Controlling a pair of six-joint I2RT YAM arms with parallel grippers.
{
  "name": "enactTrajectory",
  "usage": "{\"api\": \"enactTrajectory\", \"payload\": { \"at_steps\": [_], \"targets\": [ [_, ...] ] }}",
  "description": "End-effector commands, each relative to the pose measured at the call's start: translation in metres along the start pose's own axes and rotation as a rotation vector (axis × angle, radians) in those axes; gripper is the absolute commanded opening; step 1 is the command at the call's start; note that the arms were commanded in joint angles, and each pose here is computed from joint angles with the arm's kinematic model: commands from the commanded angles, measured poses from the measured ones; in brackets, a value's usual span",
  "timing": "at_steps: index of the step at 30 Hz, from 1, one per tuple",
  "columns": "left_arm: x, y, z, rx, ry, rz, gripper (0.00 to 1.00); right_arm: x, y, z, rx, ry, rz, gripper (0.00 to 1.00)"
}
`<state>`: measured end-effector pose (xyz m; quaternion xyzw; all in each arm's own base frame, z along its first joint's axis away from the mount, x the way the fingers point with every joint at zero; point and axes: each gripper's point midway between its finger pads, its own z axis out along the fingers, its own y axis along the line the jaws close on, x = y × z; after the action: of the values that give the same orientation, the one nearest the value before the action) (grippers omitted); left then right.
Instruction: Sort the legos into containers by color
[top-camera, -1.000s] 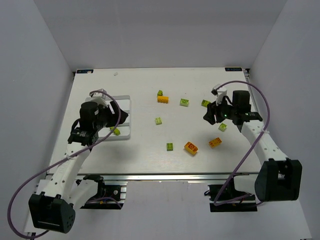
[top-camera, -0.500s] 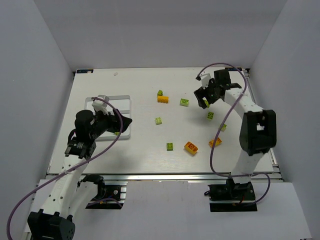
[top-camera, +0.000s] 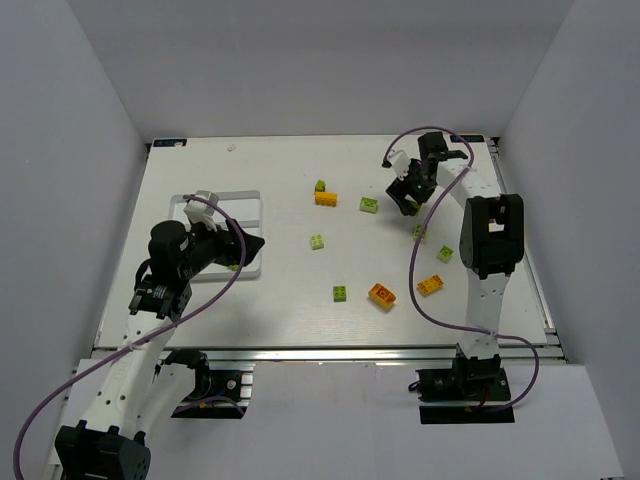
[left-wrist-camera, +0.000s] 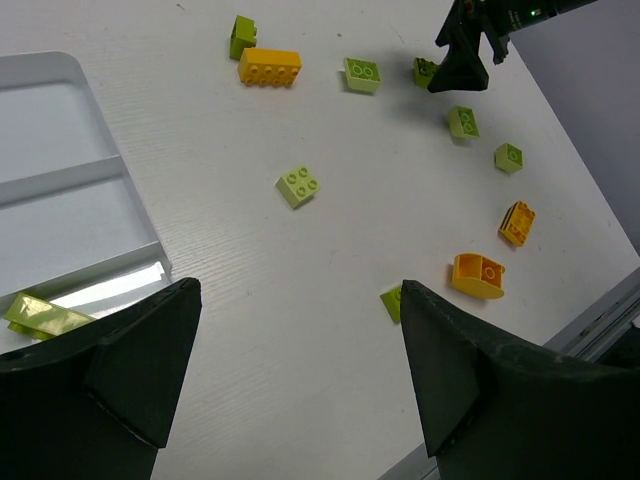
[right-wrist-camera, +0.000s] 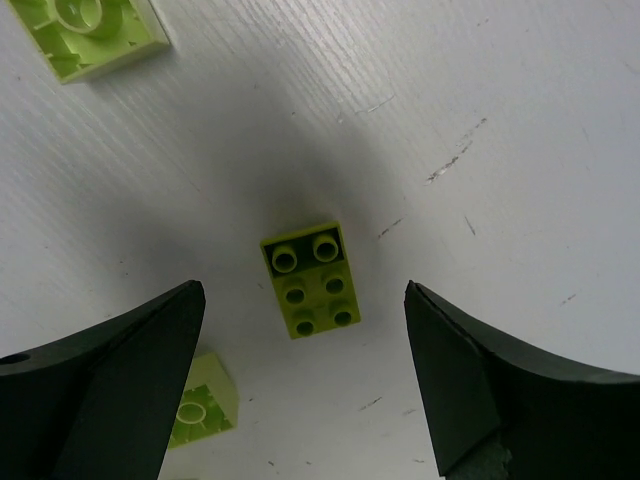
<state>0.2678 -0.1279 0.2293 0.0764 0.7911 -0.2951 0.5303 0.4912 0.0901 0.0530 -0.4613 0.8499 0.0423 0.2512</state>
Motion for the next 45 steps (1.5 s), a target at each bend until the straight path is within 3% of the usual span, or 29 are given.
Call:
{"api": "enactTrajectory", "payload": {
  "at_steps": [1, 5, 10, 12, 14, 15, 18, 23, 27, 31, 35, 40, 45],
  "targets": [
    [-0.005, -0.006, -0.002, 0.031, -0.020, 0.026, 0.90, 0.002, -0.002, 0.002, -0.029, 0.021, -0.041, 0.86],
    [-0.004, -0.006, -0.001, 0.037, -0.016, 0.023, 0.90, 0.015, -0.010, 0.015, -0.006, 0.063, -0.037, 0.83],
    [-0.003, -0.005, -0.001, 0.033, -0.012, 0.023, 0.90, 0.020, -0.015, 0.019, -0.027, 0.069, -0.027, 0.72],
    [-0.003, -0.005, -0.001, 0.033, -0.014, 0.023, 0.90, 0.020, -0.014, 0.017, -0.045, 0.065, -0.025, 0.56],
    [-0.004, -0.006, -0.001, 0.035, -0.015, 0.024, 0.90, 0.021, -0.011, 0.017, -0.064, 0.065, -0.026, 0.33],
    [-0.004, -0.006, -0.001, 0.035, -0.016, 0.025, 0.90, 0.021, -0.006, 0.015, -0.084, 0.067, -0.032, 0.15],
    [-0.007, -0.008, -0.004, 0.043, -0.034, 0.032, 0.90, 0.019, 0.014, 0.007, -0.154, 0.059, -0.045, 0.02],
    [-0.015, -0.022, -0.013, 0.099, -0.083, 0.066, 0.90, -0.032, 0.061, -0.036, -0.229, -0.077, -0.091, 0.00],
    [-0.027, -0.041, -0.027, 0.175, -0.172, 0.124, 0.90, -0.099, 0.142, -0.064, -0.350, -0.224, -0.170, 0.00],
    [-0.037, -0.054, -0.043, 0.217, -0.260, 0.179, 0.90, -0.156, 0.237, -0.067, -0.546, -0.294, -0.213, 0.00],
    [-0.045, -0.063, -0.057, 0.238, -0.338, 0.227, 0.90, -0.202, 0.294, -0.061, -0.701, -0.344, -0.178, 0.00],
    [-0.046, -0.066, -0.062, 0.252, -0.365, 0.250, 0.91, -0.260, 0.358, -0.062, -0.830, -0.439, -0.142, 0.00],
    [-0.045, -0.066, -0.059, 0.258, -0.350, 0.252, 0.92, -0.298, 0.384, -0.050, -0.819, -0.562, -0.148, 0.00]
  ]
}}
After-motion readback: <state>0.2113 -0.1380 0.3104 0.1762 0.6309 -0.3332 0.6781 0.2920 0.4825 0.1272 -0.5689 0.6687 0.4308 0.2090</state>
